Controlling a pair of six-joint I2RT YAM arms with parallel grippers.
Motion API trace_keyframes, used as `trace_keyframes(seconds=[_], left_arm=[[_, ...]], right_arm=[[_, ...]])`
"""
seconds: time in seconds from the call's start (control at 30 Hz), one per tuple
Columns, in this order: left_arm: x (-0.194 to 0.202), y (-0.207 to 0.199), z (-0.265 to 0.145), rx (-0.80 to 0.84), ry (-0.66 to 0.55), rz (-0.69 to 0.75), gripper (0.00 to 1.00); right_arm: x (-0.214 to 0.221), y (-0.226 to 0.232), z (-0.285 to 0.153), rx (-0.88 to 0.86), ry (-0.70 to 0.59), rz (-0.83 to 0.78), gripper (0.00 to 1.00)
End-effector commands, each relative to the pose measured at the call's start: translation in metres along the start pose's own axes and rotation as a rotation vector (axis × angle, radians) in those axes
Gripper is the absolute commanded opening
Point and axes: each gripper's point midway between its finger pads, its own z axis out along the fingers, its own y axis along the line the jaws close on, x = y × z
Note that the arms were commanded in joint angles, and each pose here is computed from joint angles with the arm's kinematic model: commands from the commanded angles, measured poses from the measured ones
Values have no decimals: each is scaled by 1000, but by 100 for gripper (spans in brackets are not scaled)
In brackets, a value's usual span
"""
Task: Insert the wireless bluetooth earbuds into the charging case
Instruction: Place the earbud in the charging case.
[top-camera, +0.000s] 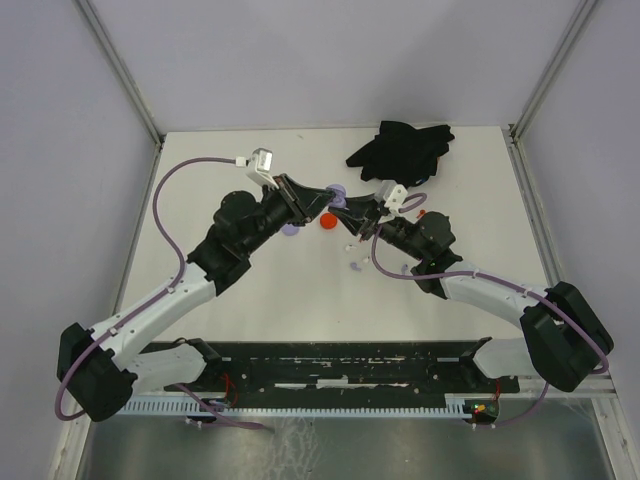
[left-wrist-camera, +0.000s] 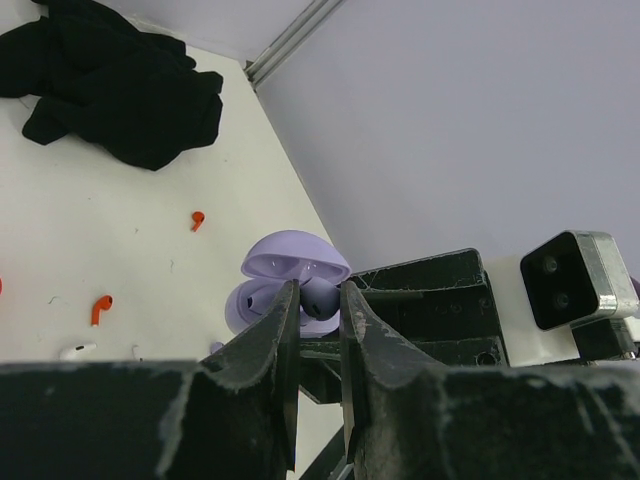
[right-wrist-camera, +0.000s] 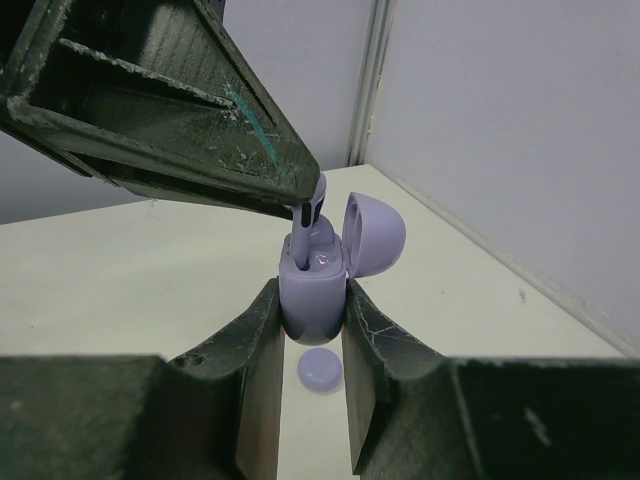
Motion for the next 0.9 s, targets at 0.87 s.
trace_keyframes(seconds=[0.87], left_arm=[[2,-17,-9,31,52,-42,42]], right_arm=[[-30,-4,11,7,-100,-4,2]])
